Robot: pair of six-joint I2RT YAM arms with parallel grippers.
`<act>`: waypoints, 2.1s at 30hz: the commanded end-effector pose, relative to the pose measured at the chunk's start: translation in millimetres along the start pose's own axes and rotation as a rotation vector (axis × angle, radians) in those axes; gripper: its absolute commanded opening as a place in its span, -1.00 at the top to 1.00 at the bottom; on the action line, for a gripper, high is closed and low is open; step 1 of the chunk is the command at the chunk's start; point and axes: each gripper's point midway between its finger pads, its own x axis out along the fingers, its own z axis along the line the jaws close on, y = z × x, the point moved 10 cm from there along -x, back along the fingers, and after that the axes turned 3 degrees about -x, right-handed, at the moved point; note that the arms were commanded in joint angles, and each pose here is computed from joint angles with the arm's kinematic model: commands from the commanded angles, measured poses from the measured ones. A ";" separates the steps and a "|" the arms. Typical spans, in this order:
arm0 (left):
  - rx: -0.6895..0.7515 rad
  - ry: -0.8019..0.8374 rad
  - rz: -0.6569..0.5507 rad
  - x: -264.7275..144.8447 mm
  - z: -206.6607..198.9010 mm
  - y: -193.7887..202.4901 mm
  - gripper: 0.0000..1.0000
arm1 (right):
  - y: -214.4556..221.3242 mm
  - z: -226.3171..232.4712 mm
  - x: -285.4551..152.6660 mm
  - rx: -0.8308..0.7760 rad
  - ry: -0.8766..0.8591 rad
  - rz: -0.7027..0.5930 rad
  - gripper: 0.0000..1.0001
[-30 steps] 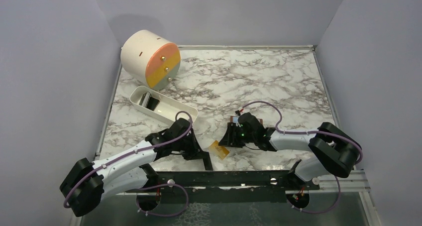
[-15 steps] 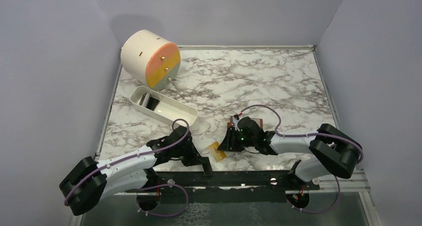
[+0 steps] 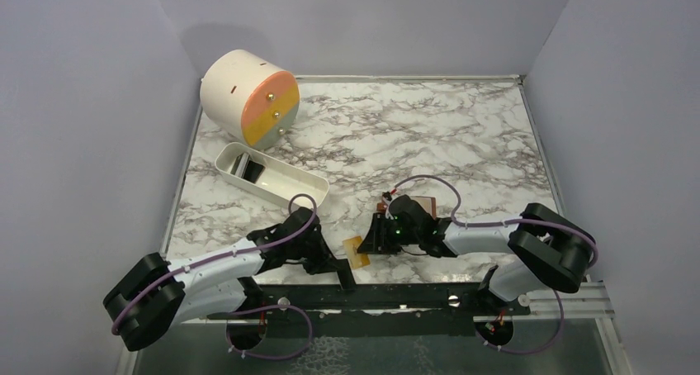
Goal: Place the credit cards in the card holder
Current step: Pick up the credit card from the center of the board.
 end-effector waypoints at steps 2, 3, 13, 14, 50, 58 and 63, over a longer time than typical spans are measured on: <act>0.066 0.088 -0.069 3.9 -10.2 -5.7 1.00 | 50.4 -68.7 -1.3 -0.015 0.398 0.231 0.23; 0.073 0.102 -0.072 2.9 -12.2 -5.6 1.00 | 50.9 -69.2 -1.1 -0.014 0.395 0.232 0.23; 0.076 0.176 -0.107 -1.8 -11.9 -5.7 1.00 | 53.3 -71.1 -2.4 -0.017 0.385 0.232 0.23; 0.076 0.172 -0.104 -1.4 -10.2 -5.3 1.00 | 53.6 -71.6 -2.5 -0.017 0.387 0.234 0.23; 0.060 -0.067 -0.146 13.2 8.3 -13.6 1.00 | 55.2 -75.2 2.5 -0.047 0.389 0.270 0.23; 0.124 0.070 -0.213 1.5 -10.4 -16.5 1.00 | 45.6 -66.3 2.2 -0.096 0.369 0.235 0.24; 0.094 0.117 -0.224 3.4 -7.7 -16.5 0.97 | 48.1 -69.6 5.3 -0.092 0.371 0.248 0.28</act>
